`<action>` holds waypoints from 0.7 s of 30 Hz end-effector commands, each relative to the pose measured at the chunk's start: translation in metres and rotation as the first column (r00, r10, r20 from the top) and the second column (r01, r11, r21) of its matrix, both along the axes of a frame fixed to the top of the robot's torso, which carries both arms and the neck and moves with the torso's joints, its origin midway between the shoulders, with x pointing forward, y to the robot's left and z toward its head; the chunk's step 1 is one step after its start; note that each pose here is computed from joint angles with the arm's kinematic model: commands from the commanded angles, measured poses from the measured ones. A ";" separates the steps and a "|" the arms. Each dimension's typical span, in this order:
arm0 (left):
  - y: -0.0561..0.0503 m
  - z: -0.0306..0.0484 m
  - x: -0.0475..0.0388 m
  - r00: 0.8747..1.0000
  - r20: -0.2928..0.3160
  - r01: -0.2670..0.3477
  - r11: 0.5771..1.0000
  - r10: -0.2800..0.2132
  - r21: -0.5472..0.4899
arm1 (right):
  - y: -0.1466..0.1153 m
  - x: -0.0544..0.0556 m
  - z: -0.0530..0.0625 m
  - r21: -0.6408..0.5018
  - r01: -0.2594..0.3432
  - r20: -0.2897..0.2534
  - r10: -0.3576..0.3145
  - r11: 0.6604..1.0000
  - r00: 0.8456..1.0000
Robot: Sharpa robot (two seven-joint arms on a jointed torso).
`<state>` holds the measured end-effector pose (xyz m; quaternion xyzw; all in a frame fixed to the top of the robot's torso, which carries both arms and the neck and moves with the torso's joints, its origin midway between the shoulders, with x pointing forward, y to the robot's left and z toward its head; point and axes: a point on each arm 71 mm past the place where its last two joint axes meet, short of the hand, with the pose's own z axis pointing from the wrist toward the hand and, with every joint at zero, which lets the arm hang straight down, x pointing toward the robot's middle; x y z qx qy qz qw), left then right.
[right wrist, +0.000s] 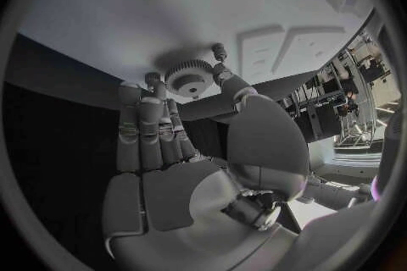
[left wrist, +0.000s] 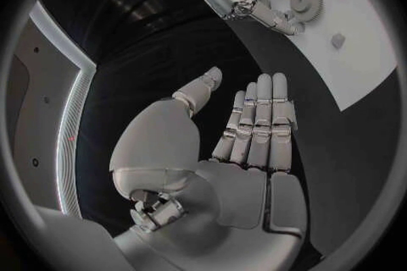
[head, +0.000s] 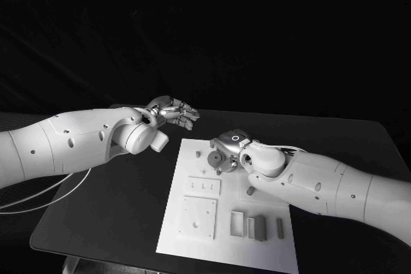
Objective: Assemble the parts on the task board
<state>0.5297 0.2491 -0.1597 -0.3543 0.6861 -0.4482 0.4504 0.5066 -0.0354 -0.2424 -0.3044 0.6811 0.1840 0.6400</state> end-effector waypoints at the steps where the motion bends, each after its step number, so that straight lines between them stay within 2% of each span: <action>1: -0.001 0.0013 0.0005 1.000 0.009 0.002 1.000 -0.002 0.002 | -0.001 0.000 0.000 0.005 0.007 0.007 -0.007 1.000 1.000; 21: 0.000 0.0011 0.0005 1.000 0.007 -0.002 1.000 0.001 0.004 | -0.007 0.006 0.003 0.031 0.035 0.039 -0.036 0.999 0.999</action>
